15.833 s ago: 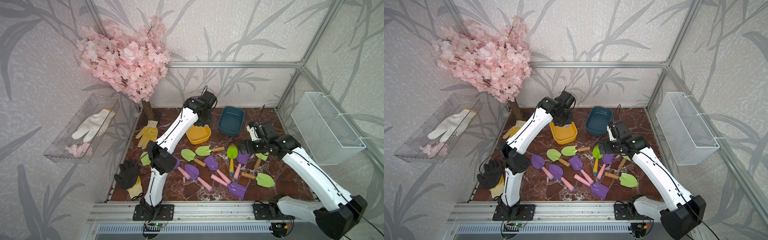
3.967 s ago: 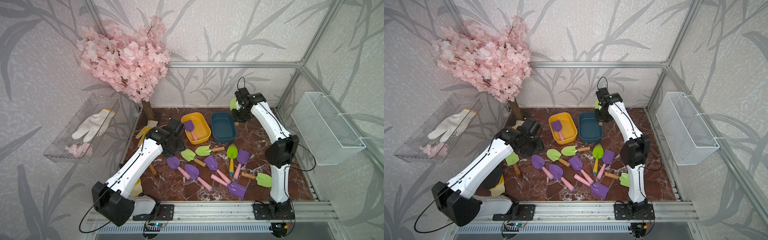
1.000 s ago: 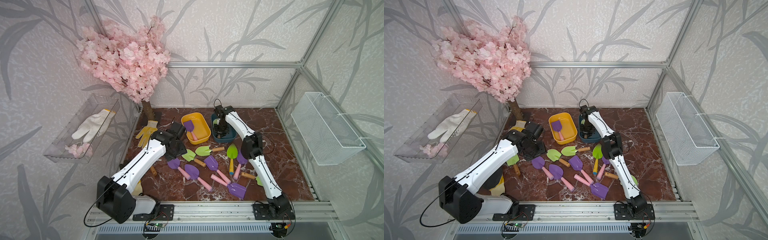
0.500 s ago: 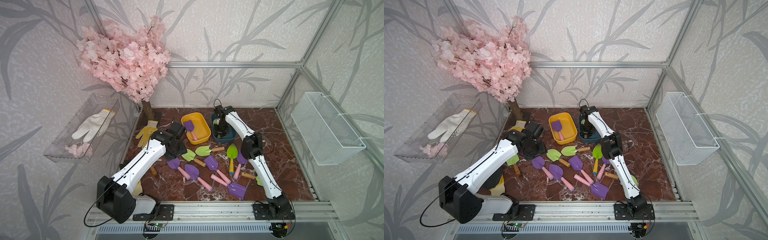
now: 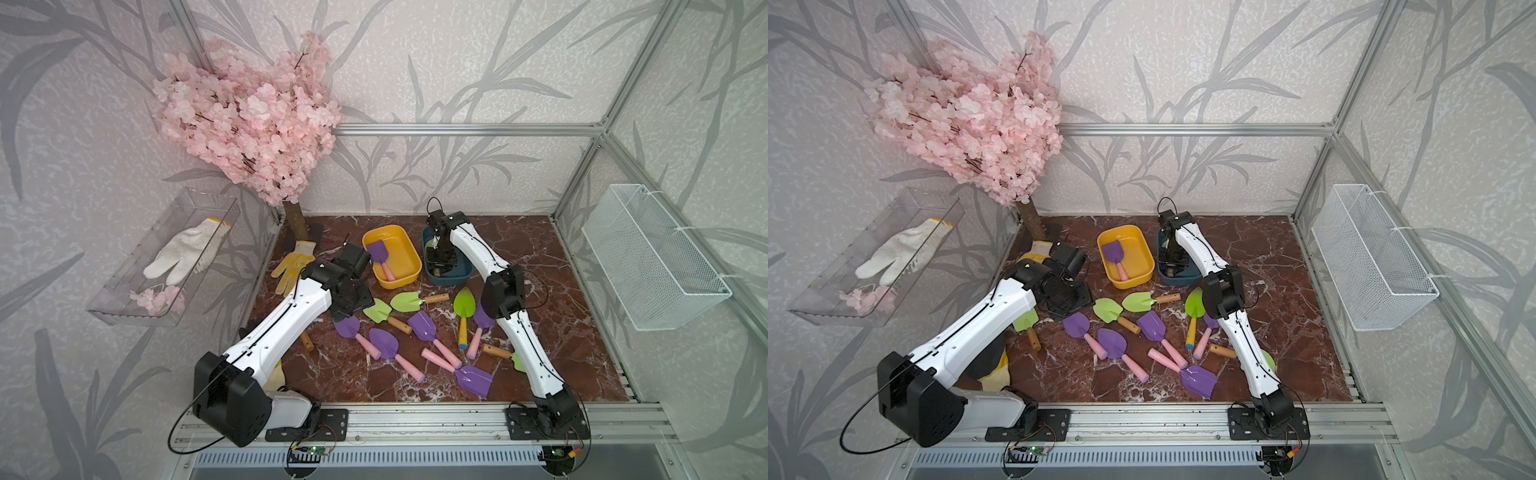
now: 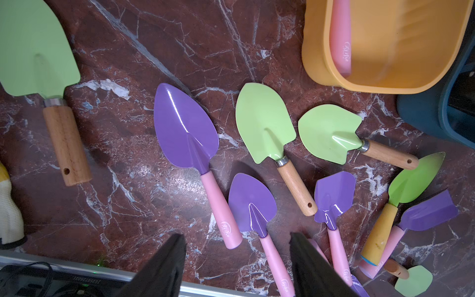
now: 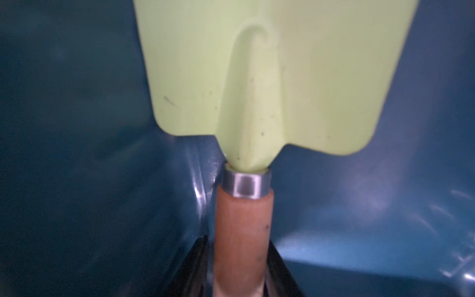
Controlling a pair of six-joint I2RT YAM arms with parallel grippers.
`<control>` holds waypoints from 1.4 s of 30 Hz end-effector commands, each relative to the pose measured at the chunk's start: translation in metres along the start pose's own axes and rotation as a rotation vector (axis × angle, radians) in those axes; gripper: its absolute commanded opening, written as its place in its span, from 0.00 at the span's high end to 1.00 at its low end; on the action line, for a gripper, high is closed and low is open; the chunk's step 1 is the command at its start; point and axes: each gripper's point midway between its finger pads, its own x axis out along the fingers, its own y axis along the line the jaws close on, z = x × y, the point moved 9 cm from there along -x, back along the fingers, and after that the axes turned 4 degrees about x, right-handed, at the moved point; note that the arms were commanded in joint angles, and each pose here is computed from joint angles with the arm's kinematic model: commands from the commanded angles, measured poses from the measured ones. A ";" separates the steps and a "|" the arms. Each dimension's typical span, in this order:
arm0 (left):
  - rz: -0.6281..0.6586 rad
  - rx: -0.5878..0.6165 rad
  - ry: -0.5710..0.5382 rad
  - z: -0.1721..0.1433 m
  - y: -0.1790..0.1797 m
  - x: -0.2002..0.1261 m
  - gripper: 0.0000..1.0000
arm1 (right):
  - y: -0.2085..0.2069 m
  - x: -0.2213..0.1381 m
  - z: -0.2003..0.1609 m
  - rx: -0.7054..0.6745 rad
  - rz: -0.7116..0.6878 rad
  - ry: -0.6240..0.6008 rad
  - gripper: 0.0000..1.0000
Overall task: Sort the small shovels by color and place them into the storage box
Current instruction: Place the shovel in the storage box, then pick up the shovel from the center of the board.
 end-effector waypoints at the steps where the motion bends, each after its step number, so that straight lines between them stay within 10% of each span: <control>1: 0.013 0.005 0.004 -0.001 0.003 0.001 0.32 | 0.003 -0.008 0.003 -0.006 0.004 -0.039 0.59; 22: -0.023 -0.013 -0.033 -0.004 0.006 -0.017 0.32 | -0.006 -0.130 0.003 -0.002 0.041 -0.292 0.50; 33: 0.003 -0.027 -0.059 -0.008 0.012 -0.034 0.33 | -0.021 -0.234 -0.052 -0.064 0.048 -0.401 0.50; 42: 0.030 -0.023 -0.046 -0.015 0.011 -0.031 0.33 | -0.057 -0.250 -0.115 -0.039 0.048 -0.398 0.49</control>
